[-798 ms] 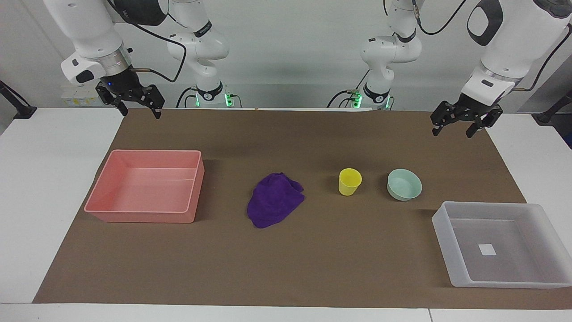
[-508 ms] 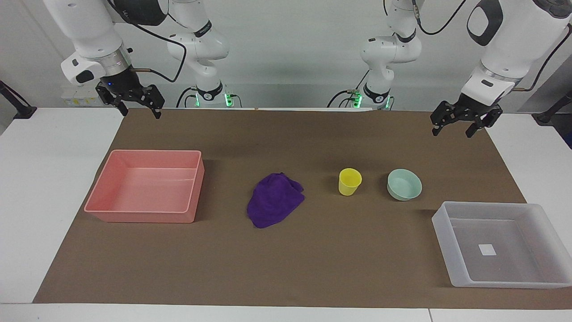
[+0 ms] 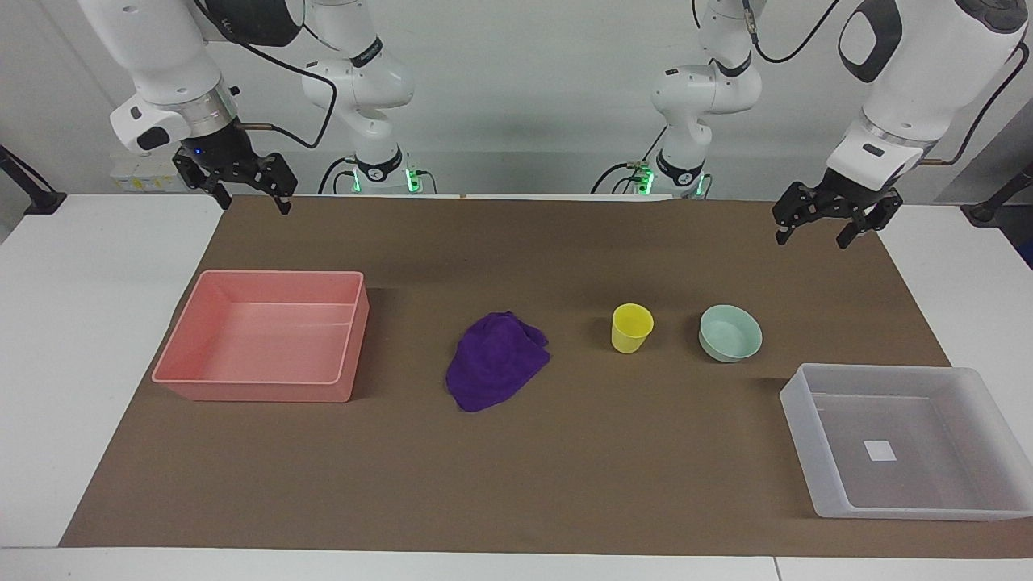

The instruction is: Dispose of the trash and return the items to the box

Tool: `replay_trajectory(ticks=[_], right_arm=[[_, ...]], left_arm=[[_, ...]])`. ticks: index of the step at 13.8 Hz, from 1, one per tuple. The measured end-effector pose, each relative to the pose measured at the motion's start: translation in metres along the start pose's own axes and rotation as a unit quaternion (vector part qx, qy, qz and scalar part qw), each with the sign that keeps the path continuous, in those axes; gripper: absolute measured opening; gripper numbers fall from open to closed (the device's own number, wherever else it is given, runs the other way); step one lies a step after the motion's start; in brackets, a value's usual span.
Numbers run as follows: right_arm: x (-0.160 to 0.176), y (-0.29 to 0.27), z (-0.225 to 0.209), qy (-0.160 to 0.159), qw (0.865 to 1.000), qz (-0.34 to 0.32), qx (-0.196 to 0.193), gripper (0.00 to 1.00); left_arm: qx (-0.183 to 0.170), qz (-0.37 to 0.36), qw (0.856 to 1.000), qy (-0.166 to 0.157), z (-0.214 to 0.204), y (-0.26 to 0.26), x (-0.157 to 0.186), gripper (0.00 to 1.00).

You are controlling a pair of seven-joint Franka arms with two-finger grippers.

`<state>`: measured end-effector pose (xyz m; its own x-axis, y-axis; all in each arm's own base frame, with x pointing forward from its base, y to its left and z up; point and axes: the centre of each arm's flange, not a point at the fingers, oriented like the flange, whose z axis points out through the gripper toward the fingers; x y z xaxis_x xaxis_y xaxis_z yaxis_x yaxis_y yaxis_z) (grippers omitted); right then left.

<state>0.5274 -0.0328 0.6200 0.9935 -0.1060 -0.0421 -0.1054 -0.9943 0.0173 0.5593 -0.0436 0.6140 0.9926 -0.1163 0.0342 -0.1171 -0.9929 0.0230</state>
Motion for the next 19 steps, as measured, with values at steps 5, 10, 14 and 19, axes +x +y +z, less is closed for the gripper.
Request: replay_trajectory(ticks=[5, 10, 14, 19], right_arm=[[0.000, 0.000, 0.000, 0.000, 1.000, 0.000, 0.000, 1.00], [0.000, 0.000, 0.000, 0.000, 1.000, 0.000, 0.000, 1.00], [0.000, 0.000, 0.000, 0.000, 1.000, 0.000, 0.000, 1.00], [0.000, 0.000, 0.000, 0.000, 1.000, 0.000, 0.000, 1.00]], left_arm=[[0.000, -0.002, 1.000, 0.006, 0.009, -0.002, 0.002, 1.00], [0.001, -0.003, 1.000, 0.015, 0.052, -0.004, 0.007, 1.00], [0.002, -0.006, 1.000, 0.026, 0.111, -0.007, 0.006, 1.00], [0.005, -0.023, 0.999, 0.045, 0.196, -0.025, -0.008, 1.00]])
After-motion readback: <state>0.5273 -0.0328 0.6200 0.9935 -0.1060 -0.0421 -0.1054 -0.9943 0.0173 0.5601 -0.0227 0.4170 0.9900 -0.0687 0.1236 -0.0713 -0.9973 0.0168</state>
